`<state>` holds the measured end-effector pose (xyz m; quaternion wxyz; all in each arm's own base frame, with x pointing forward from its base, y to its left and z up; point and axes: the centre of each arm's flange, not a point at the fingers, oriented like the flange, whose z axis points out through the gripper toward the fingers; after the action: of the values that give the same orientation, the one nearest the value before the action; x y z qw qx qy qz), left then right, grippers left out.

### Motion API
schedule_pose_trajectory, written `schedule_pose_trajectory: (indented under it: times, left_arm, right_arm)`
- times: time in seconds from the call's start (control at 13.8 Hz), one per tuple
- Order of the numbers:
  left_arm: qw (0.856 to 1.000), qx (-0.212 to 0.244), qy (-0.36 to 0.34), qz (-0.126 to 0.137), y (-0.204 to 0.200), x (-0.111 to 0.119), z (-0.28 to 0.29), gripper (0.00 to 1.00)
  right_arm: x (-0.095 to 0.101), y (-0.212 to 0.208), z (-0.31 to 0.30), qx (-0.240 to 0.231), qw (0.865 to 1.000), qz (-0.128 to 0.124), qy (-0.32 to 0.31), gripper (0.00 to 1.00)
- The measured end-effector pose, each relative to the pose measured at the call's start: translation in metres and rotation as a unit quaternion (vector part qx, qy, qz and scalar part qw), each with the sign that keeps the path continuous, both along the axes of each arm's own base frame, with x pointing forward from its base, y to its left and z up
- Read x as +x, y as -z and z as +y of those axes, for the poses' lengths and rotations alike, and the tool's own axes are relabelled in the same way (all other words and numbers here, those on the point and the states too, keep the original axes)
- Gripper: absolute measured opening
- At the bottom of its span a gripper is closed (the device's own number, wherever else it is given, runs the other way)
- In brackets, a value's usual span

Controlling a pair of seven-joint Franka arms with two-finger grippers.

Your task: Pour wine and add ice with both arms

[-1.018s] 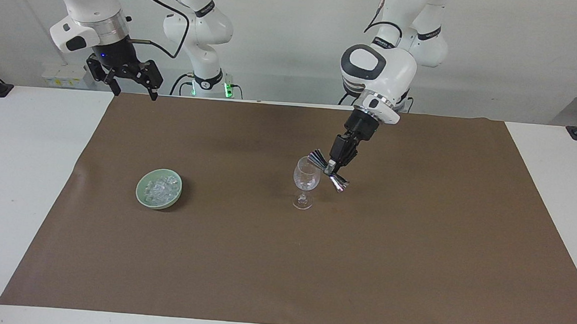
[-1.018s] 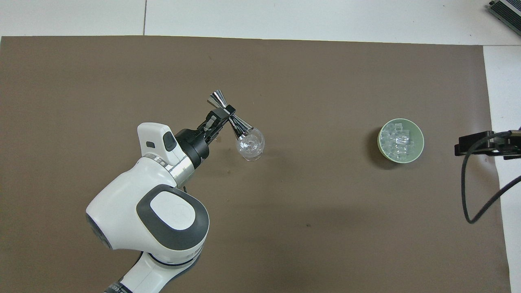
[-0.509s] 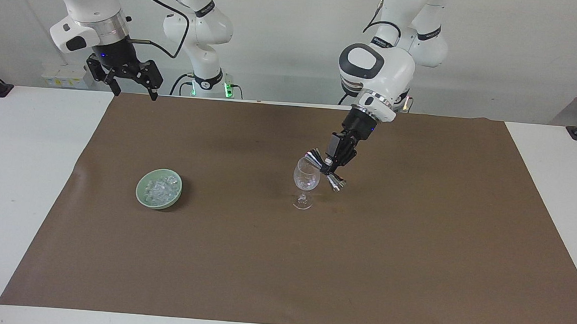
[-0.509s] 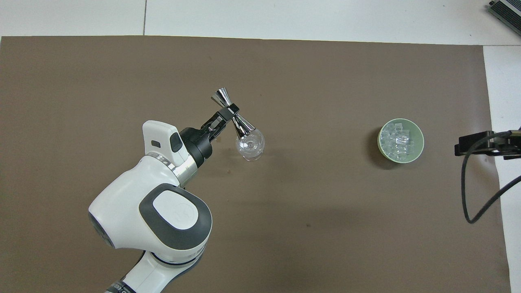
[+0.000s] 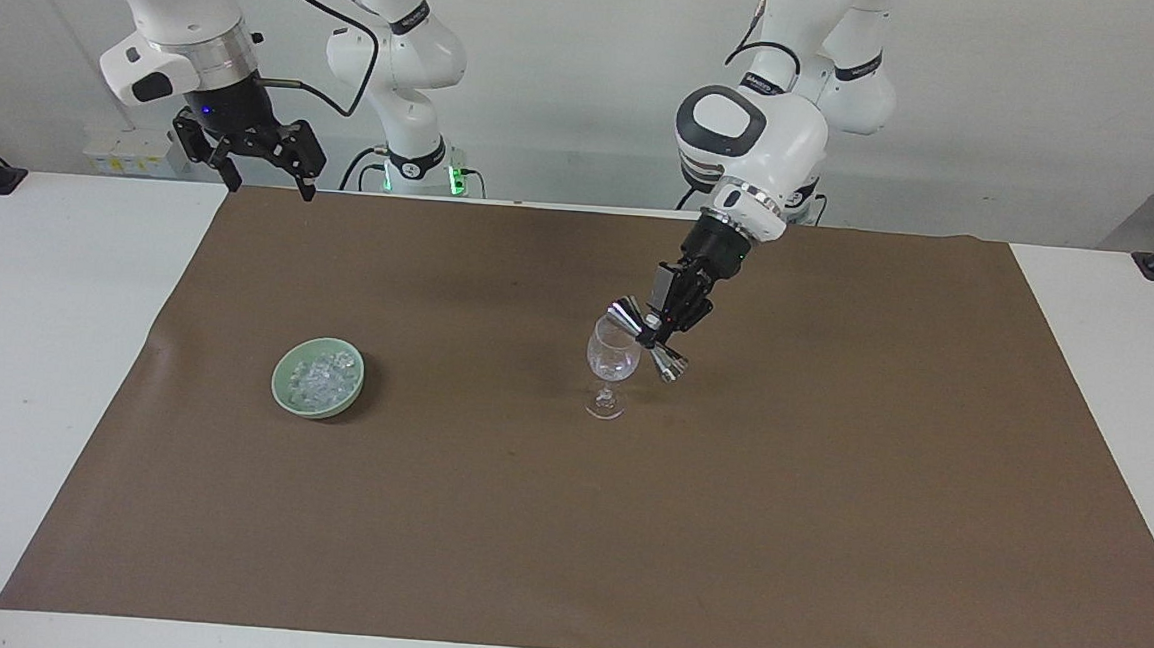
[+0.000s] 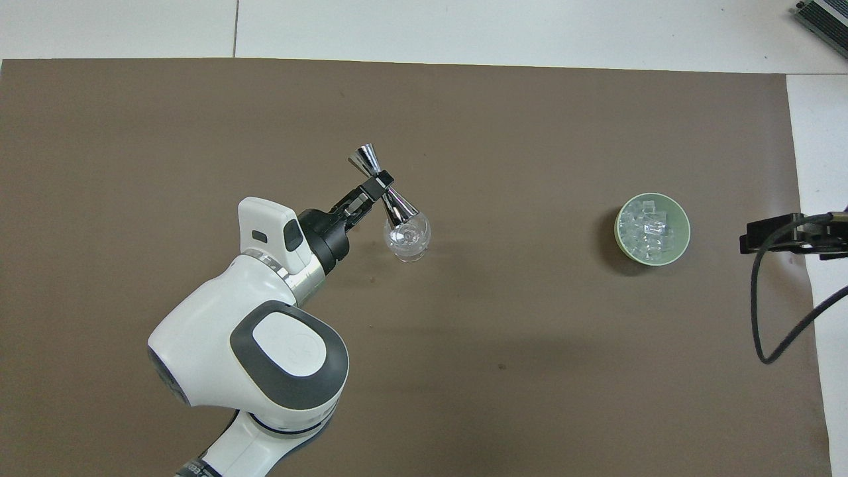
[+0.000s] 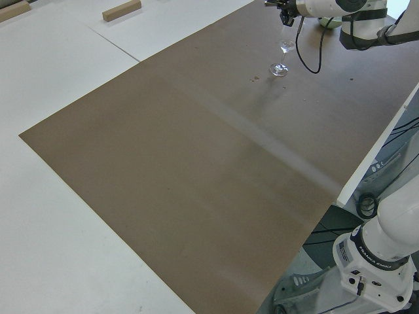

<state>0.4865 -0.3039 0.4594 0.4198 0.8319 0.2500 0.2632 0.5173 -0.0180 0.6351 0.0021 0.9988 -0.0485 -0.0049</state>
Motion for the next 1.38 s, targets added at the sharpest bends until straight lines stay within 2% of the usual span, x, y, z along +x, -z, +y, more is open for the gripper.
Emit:
schedule_pose_trajectory:
  times: [0.22, 0.58, 0.8, 1.09, 1.38]
  left_arm:
    - [1.0, -0.005, -0.004, 0.005, 0.0, 0.0, 0.0, 0.22]
    - [0.995, -0.061, -0.053, 0.054, 0.002, 0.006, 0.008, 0.22]
    - [0.988, -0.111, -0.067, 0.087, 0.0, 0.029, 0.04, 0.22]
    - [0.967, -0.201, -0.073, 0.137, -0.005, 0.064, 0.131, 0.22]
    - [0.937, -0.274, -0.078, 0.205, -0.005, 0.066, 0.218, 0.22]
  right_arm:
    - [0.0, 0.0, 0.0, 0.0, 1.0, 0.0, 0.0, 1.0]
    - [0.0, 0.0, 0.0, 0.0, 1.0, 0.0, 0.0, 1.0]
    - [0.0, 0.0, 0.0, 0.0, 1.0, 0.0, 0.0, 1.0]
    - [0.0, 0.0, -0.001, 0.0, 1.0, 0.0, 0.001, 1.0]
    - [0.0, 0.0, -0.005, 0.0, 1.0, 0.0, 0.005, 1.0]
